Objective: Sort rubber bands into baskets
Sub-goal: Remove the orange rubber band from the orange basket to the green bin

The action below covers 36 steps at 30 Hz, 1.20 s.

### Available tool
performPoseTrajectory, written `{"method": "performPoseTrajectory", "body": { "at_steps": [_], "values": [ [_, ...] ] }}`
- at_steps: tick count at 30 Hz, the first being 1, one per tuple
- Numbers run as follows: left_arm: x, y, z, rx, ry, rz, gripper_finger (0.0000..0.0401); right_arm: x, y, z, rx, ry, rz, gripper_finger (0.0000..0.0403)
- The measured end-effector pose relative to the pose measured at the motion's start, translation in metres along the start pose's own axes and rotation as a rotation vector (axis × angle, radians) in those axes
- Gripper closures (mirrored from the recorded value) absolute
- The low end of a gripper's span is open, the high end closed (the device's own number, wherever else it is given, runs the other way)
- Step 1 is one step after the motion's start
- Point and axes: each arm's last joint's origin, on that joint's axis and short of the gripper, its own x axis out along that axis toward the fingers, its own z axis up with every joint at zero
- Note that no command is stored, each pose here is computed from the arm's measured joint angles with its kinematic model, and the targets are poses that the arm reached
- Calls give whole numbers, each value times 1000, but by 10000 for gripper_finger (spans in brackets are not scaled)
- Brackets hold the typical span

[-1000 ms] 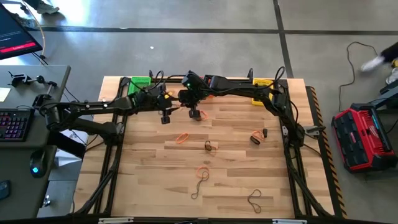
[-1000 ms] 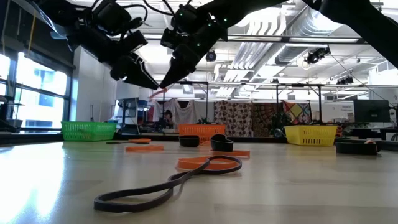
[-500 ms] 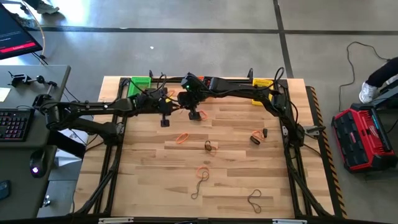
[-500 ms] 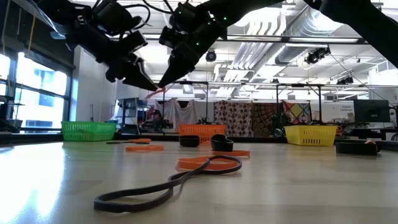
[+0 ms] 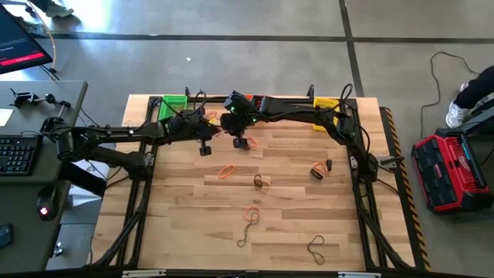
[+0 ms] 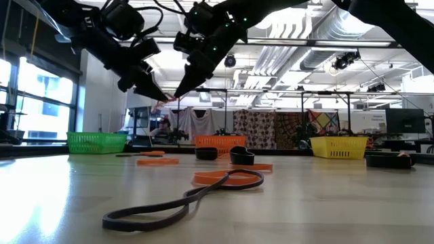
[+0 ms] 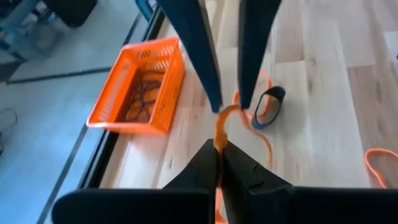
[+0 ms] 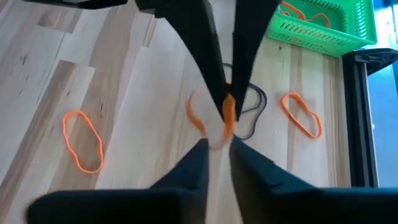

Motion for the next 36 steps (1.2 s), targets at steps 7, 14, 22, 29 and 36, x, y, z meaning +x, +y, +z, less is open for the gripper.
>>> {"method": "performPoseTrajectory", "body": {
  "at_steps": [7,14,22,29,36],
  "values": [
    [-2,2,-8,-70,103,72,401,-8,1,0,18,28,-19,273],
    [-18,13,-20,-227,203,147,401,-24,-18,-13,45,99,-61,344],
    [-44,34,-33,-458,394,368,401,-30,-37,-28,120,92,16,392],
    [-47,55,-48,-630,552,500,401,-29,-35,-25,89,71,15,402],
    [-34,74,-69,-692,712,576,401,-29,-38,-21,85,18,8,403]
  ]
}}
